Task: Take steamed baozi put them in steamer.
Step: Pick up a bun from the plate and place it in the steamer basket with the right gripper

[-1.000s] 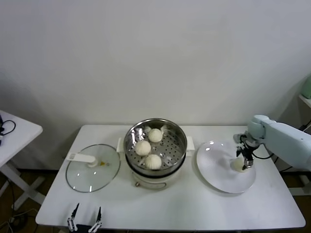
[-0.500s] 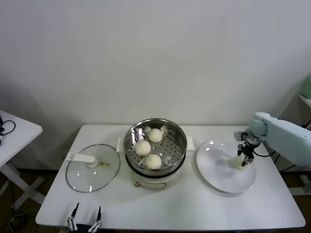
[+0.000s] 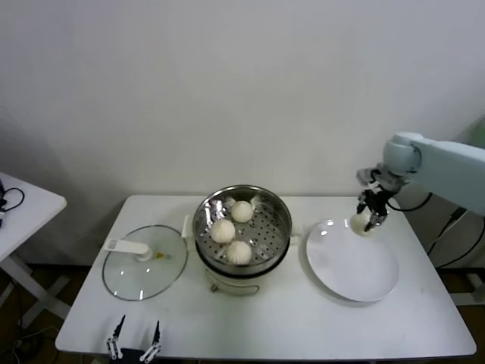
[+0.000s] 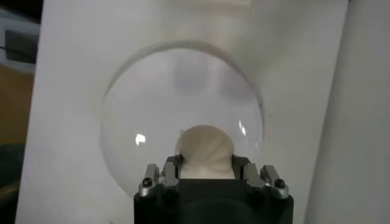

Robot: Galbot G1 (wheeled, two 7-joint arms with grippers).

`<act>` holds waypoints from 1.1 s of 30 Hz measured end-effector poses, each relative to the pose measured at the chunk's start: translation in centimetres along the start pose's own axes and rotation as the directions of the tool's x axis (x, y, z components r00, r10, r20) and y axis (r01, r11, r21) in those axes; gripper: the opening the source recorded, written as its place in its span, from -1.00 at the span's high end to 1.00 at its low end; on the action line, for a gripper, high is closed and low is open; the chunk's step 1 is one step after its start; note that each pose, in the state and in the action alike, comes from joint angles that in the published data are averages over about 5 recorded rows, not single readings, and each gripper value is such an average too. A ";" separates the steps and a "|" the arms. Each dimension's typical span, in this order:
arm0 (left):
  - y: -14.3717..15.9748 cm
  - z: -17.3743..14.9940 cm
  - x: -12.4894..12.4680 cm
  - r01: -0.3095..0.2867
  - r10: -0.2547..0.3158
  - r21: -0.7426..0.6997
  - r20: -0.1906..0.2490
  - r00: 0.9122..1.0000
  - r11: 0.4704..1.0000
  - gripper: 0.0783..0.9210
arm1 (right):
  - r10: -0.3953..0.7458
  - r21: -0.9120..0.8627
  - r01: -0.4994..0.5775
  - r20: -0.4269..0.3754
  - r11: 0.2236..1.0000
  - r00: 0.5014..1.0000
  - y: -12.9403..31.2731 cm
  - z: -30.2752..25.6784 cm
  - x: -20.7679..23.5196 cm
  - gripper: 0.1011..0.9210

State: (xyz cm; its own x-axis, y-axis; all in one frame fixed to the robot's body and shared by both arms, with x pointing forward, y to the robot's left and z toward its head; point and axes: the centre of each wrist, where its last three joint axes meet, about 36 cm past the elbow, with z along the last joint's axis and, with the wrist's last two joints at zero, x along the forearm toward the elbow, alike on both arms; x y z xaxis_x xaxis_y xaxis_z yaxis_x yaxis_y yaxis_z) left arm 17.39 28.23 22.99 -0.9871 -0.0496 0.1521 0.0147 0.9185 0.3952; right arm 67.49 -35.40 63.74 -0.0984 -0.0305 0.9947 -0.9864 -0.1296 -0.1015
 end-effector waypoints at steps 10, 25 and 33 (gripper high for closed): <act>0.0 -0.2 0.1 0.000 0.000 0.000 0.003 1.000 1.000 -0.77 | 0.024 0.038 -0.029 0.122 0.999 0.992 -0.2 -7.4 7.2 -0.14; 0.2 -0.2 -0.1 0.006 -0.006 -0.002 0.005 1.000 1.000 -0.77 | 0.015 0.091 -0.034 0.207 0.995 0.978 -1.5 -17.5 6.7 -0.14; 0.4 -0.2 -0.2 0.011 -0.011 -0.001 0.005 1.000 1.000 -0.77 | -0.002 0.123 -0.024 0.200 0.992 0.980 -2.0 -21.2 2.5 -0.14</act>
State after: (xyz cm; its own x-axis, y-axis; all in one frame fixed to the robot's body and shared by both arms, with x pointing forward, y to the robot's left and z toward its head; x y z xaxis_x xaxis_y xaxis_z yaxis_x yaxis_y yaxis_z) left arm 17.59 28.51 23.28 -0.9881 -0.0579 0.1427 0.0037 0.9174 0.3981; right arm 66.44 -14.21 66.81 -0.0685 -0.2277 0.9713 -0.9599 -0.2501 -0.1263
